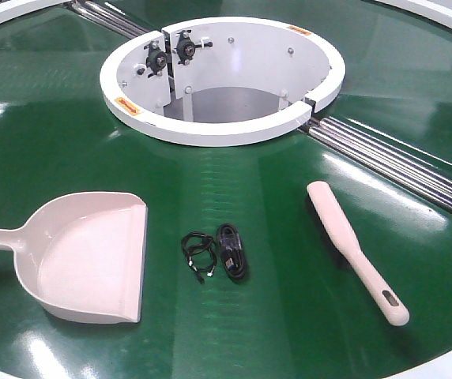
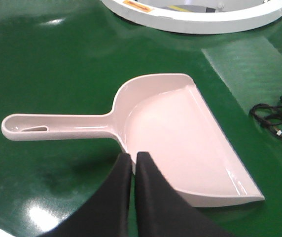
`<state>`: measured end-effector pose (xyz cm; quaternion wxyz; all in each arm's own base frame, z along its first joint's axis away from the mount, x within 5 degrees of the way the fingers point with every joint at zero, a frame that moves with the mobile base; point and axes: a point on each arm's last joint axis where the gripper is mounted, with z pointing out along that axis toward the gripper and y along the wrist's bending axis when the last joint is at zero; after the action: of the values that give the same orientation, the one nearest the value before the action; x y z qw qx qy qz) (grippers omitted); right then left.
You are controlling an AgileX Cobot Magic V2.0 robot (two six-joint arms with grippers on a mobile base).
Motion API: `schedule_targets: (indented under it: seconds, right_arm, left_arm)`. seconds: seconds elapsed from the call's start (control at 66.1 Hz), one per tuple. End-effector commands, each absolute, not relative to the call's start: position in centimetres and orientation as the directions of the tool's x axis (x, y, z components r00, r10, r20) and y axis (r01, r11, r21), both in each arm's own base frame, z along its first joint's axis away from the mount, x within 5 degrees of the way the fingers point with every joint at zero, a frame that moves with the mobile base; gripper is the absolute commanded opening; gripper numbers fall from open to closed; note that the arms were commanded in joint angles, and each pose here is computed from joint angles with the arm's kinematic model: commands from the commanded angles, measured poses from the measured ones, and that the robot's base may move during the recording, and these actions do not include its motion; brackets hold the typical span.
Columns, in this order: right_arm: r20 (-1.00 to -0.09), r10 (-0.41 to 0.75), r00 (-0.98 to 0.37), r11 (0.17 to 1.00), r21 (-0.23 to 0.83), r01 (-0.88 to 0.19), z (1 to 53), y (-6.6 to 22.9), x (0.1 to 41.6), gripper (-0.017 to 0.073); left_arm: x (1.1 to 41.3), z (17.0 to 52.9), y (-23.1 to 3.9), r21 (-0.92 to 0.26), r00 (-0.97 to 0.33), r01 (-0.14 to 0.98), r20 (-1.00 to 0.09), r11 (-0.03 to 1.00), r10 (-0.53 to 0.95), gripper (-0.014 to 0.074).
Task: Clean and inspect green conveyor with broom and dustpan
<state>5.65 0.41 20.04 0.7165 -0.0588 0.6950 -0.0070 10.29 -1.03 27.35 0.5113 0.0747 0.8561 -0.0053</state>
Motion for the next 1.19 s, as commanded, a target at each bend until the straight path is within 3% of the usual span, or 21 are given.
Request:
schedule_targets:
  seconds: [0.0, 0.121, 0.363, 0.499, 0.65, 0.756, 0.953, 1.18]
  right_arm:
    - [-0.989, -0.098, 0.111, 0.993, -0.105, -0.062, 20.6, 0.4, 5.5, -0.0008]
    - [-0.989, -0.098, 0.111, 0.993, -0.105, -0.062, 20.6, 0.4, 5.5, -0.0008]
    - [-0.989, -0.098, 0.111, 0.993, -0.105, -0.062, 20.6, 0.4, 5.5, -0.0008]
    - [-0.989, -0.098, 0.11, 0.993, -0.105, -0.062, 20.6, 0.4, 5.5, -0.0008]
    - [-0.989, -0.098, 0.11, 0.993, -0.105, -0.062, 20.6, 0.4, 5.5, -0.0008]
    - [-0.989, -0.098, 0.11, 0.993, -0.105, -0.062, 20.6, 0.4, 5.5, -0.0008]
    - [-0.989, -0.098, 0.11, 0.993, -0.105, -0.062, 20.6, 0.4, 5.5, -0.0008]
    - [-0.989, -0.098, 0.11, 0.993, -0.105, -0.062, 20.6, 0.4, 5.5, -0.0008]
  left_arm:
    - [11.1, 28.9, -1.2, 0.054, -0.383, 0.132, -0.918, 0.99, 0.101, 0.0022]
    - [11.2, 28.9, -1.2, 0.058, -0.389, 0.133, -0.915, 0.989, 0.106, 0.0111]
    - [11.2, 28.9, -1.2, 0.075, -0.383, 0.133, -0.916, 0.988, 0.121, 0.0492]
    - [11.3, 29.1, -1.2, 0.061, -0.367, 0.131, -0.924, 0.99, 0.105, 0.0599]
    - [11.2, 29.0, -1.4, 0.022, -0.384, 0.132, -0.921, 0.991, 0.071, 0.0587]
    - [11.7, 30.6, -1.1, 0.152, -0.405, 0.156, -0.891, 0.976, 0.204, 0.0555]
    - [14.8, 34.7, -1.2, 0.412, -0.488, 0.343, -0.689, 0.844, 0.535, 0.05]
    - [21.9, 35.8, -1.9, 0.454, -0.531, 0.569, -0.434, 0.686, 0.728, 0.05]
